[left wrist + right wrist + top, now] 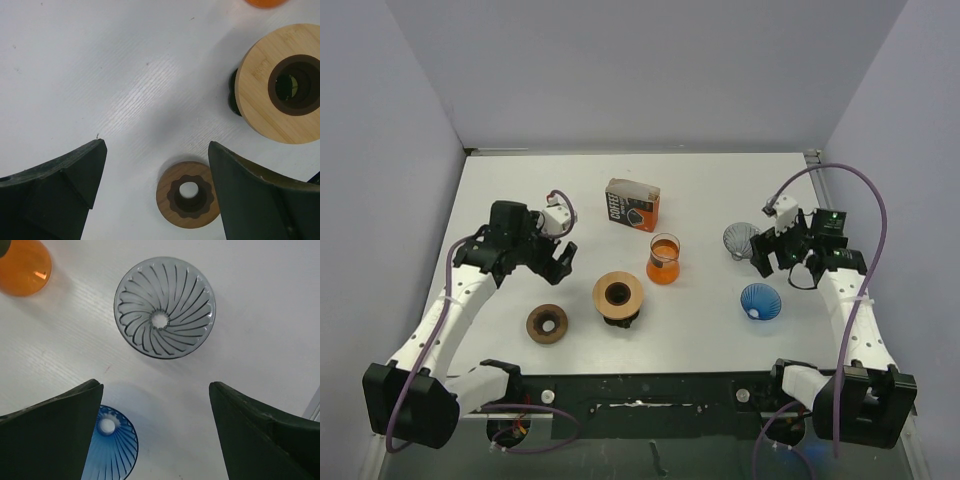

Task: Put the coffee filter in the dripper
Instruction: Pick up the coffee dripper from the center of the board.

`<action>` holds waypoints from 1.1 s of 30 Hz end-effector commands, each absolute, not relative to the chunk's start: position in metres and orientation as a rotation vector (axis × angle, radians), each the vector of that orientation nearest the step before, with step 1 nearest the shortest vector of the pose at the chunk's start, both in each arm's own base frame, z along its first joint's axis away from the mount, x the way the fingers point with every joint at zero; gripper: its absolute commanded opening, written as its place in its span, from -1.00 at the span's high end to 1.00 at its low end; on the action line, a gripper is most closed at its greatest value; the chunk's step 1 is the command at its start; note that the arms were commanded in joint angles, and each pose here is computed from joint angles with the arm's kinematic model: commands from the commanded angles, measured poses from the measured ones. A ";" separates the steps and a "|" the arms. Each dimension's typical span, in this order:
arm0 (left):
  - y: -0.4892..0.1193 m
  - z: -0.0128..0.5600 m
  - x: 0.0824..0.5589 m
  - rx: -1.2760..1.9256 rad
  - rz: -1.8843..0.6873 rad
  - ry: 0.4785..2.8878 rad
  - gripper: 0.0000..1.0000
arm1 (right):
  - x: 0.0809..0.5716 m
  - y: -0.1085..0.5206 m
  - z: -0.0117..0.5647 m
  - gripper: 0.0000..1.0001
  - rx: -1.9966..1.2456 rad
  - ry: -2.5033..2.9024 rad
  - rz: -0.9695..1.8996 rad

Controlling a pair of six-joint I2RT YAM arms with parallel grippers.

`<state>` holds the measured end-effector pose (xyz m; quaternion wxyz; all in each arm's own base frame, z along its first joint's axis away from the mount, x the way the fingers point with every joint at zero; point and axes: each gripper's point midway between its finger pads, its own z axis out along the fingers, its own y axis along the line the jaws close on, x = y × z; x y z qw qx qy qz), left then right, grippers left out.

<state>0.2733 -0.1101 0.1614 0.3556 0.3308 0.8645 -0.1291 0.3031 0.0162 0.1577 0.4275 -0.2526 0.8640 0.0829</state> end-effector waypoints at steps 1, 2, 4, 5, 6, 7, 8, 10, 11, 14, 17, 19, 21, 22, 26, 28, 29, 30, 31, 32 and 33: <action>-0.112 0.179 0.278 0.862 -0.320 2.146 -0.64 | 0.272 0.011 0.145 -0.79 -0.866 2.247 0.175; -0.112 0.179 0.278 0.863 -0.324 2.140 -0.64 | 0.264 0.010 0.141 -0.76 -0.892 2.274 0.183; -0.115 0.180 0.278 0.871 -0.331 2.128 -0.63 | 0.251 0.009 0.131 -0.72 -0.944 2.324 0.196; -0.115 0.180 0.279 0.872 -0.332 2.124 -0.63 | 0.245 0.008 0.127 -0.70 -0.966 2.347 0.203; -0.116 0.179 0.279 0.874 -0.335 2.123 -0.62 | 0.241 0.006 0.122 -0.66 -0.978 2.369 0.208; -0.117 0.179 0.279 0.877 -0.337 2.123 -0.62 | 0.237 0.005 0.118 -0.63 -0.990 2.391 0.216; -0.118 0.179 0.279 0.881 -0.337 2.120 -0.61 | 0.234 0.005 0.113 -0.59 -1.003 2.410 0.232; -0.119 0.179 0.279 0.888 -0.338 2.115 -0.60 | 0.230 0.007 0.105 -0.50 -1.011 2.438 0.269; -0.119 0.180 0.280 0.891 -0.336 2.110 -0.59 | 0.230 0.008 0.102 -0.44 -1.007 2.451 0.287; -0.119 0.181 0.279 0.899 -0.333 2.102 -0.58 | 0.231 0.010 0.095 -0.29 -0.991 2.483 0.334; -0.120 0.184 0.278 0.908 -0.324 2.089 -0.58 | 0.234 0.008 0.089 -0.12 -0.975 2.514 0.345; -0.120 0.185 0.278 0.912 -0.322 2.084 -0.58 | 0.233 0.008 0.085 -0.04 -0.971 2.531 0.357; -0.121 0.186 0.277 0.915 -0.325 2.078 -0.57 | 0.232 0.007 0.082 0.03 -0.970 2.545 0.362; -0.122 0.186 0.277 0.917 -0.325 2.074 -0.57 | 0.232 0.006 0.081 0.08 -0.970 2.551 0.361; -0.123 0.188 0.276 0.923 -0.326 2.067 -0.57 | 0.231 0.005 0.079 0.25 -0.967 2.563 0.365; -0.123 0.188 0.275 0.926 -0.325 2.063 -0.57 | 0.231 0.004 0.079 0.33 -0.964 2.568 0.365; -0.124 0.188 0.275 0.929 -0.325 2.060 -0.57 | 0.230 0.003 0.078 0.38 -0.965 2.570 0.364; -0.124 0.189 0.275 0.929 -0.325 2.058 -0.57 | 0.231 0.003 0.078 0.44 -0.961 2.571 0.365; -0.124 0.189 0.275 0.931 -0.326 2.057 -0.56 | 0.231 0.002 0.077 0.50 -0.958 2.572 0.367; -0.124 0.189 0.275 0.932 -0.325 2.056 -0.56 | 0.231 0.002 0.077 0.55 -0.954 2.575 0.371; -0.125 0.190 0.276 0.934 -0.325 2.054 -0.56 | 0.231 0.002 0.077 0.59 -0.950 2.575 0.375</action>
